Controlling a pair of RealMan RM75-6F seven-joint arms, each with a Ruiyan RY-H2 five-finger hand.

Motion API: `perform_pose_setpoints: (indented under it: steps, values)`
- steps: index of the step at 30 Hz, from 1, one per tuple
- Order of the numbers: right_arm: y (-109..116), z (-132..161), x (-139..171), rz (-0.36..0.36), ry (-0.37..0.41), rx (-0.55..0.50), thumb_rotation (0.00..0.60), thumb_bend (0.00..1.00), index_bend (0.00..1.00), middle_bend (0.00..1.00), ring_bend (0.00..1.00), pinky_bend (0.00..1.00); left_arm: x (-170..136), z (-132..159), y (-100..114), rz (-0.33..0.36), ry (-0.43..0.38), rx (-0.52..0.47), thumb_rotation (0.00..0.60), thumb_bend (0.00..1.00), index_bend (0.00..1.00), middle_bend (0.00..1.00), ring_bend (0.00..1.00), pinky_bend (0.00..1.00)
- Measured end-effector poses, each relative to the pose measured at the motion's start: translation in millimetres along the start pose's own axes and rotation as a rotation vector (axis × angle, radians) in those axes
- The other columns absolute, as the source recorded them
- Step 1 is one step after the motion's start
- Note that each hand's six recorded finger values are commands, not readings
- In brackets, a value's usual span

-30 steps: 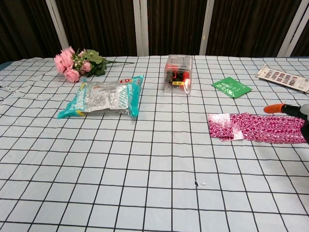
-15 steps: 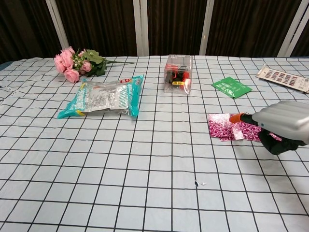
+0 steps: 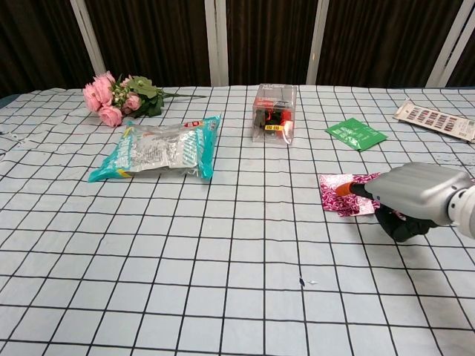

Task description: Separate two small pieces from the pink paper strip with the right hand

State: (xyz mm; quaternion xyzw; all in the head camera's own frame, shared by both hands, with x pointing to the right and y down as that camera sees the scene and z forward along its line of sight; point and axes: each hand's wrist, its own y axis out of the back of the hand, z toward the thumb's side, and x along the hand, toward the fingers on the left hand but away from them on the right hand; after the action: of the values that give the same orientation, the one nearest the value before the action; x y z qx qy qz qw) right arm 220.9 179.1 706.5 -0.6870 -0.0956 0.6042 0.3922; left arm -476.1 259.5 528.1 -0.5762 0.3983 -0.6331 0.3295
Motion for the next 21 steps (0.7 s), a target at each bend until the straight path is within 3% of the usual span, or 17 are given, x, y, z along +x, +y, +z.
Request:
perform_pose_setpoints:
  steps: [21]
  values:
    - [-2.3,16.1,-7.9,0.034,0.008,0.017,0.600,0.84,0.11,0.84,0.82,0.54,0.3,-0.8,0.1,-0.004,0.000,-0.006,0.600,0.38,0.14,0.00,0.00,0.09]
